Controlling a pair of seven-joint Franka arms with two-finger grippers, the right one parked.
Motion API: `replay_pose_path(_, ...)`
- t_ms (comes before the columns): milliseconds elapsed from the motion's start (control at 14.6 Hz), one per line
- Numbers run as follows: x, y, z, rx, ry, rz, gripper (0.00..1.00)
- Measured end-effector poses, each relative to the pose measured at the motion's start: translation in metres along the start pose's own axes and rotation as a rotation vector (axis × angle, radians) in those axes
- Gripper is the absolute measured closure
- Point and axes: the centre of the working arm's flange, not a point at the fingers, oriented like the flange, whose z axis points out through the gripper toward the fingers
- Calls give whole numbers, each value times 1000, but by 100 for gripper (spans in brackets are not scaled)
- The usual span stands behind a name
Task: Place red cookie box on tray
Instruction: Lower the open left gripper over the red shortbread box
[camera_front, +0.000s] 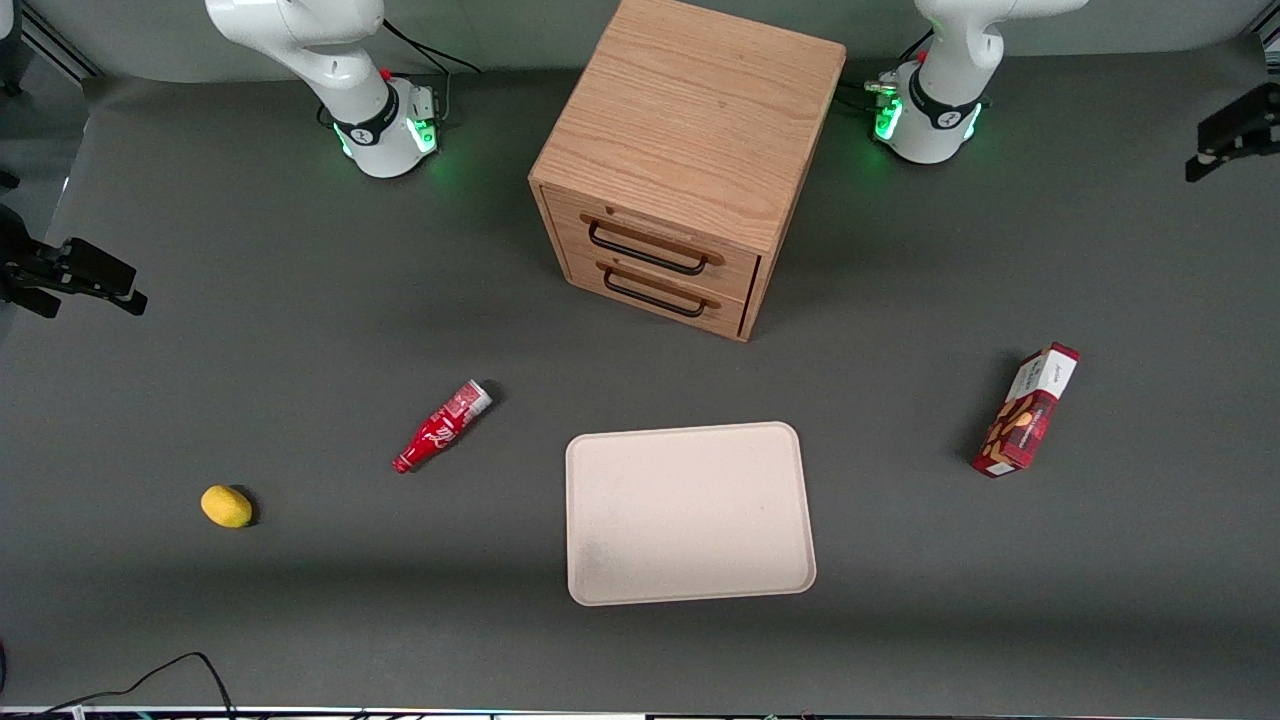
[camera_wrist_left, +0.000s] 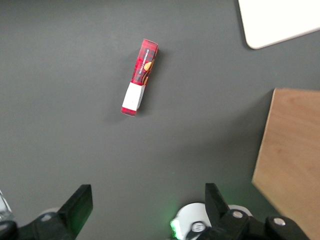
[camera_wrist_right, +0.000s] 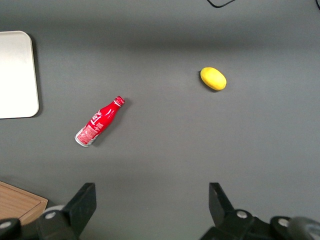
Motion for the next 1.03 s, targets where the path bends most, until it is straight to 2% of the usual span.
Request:
replay_pose_path(274,52,-40,76,-34,-76,206,0)
replay_pose_path(410,81,-50,135,-49,-95,280,0)
replay_pose_path(547,102,-57,200,-52,-76,318,0)
replay_pose_path(752,115,-64,288,-30,-47,339,0)
replay_pose_path(1026,119,-67,360,-19,-29,341,0)
